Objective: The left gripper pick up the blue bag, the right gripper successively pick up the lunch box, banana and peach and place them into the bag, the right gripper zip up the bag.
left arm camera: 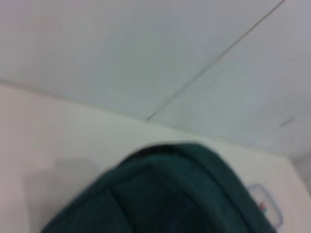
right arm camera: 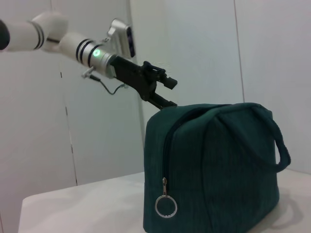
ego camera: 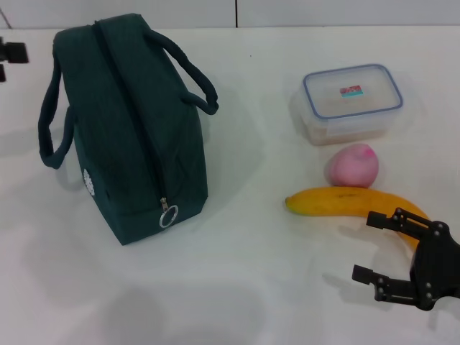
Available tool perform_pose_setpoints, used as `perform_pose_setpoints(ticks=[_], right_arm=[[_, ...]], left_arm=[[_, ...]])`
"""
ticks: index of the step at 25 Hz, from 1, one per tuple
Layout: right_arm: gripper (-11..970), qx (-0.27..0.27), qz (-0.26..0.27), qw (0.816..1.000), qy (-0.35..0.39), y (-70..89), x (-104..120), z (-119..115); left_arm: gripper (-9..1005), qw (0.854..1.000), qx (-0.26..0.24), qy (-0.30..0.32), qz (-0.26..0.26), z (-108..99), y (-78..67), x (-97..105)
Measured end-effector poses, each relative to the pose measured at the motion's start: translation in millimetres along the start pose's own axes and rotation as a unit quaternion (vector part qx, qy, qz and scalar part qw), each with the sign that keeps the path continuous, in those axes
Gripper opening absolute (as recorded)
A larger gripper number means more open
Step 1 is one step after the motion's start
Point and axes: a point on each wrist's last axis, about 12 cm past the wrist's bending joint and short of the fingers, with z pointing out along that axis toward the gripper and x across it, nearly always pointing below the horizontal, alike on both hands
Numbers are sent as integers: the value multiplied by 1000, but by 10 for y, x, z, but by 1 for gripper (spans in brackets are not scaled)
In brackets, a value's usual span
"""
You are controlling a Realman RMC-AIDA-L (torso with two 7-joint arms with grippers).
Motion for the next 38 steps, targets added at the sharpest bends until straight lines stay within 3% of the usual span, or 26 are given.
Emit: perform_pose_setpoints(ticks=[6, 20, 38], right_arm=[[829, 1, 1, 1000, 1, 3, 5, -2], [825, 6, 3, 1000, 5, -2, 24, 13], [821, 6, 3, 1000, 7, -1, 31, 14]], left_arm=[[832, 996, -36, 76, -11, 249, -123, -122], [831, 995, -15, 92, -18, 599, -140, -120], [832, 993, 12, 106, -50, 701, -189, -159]])
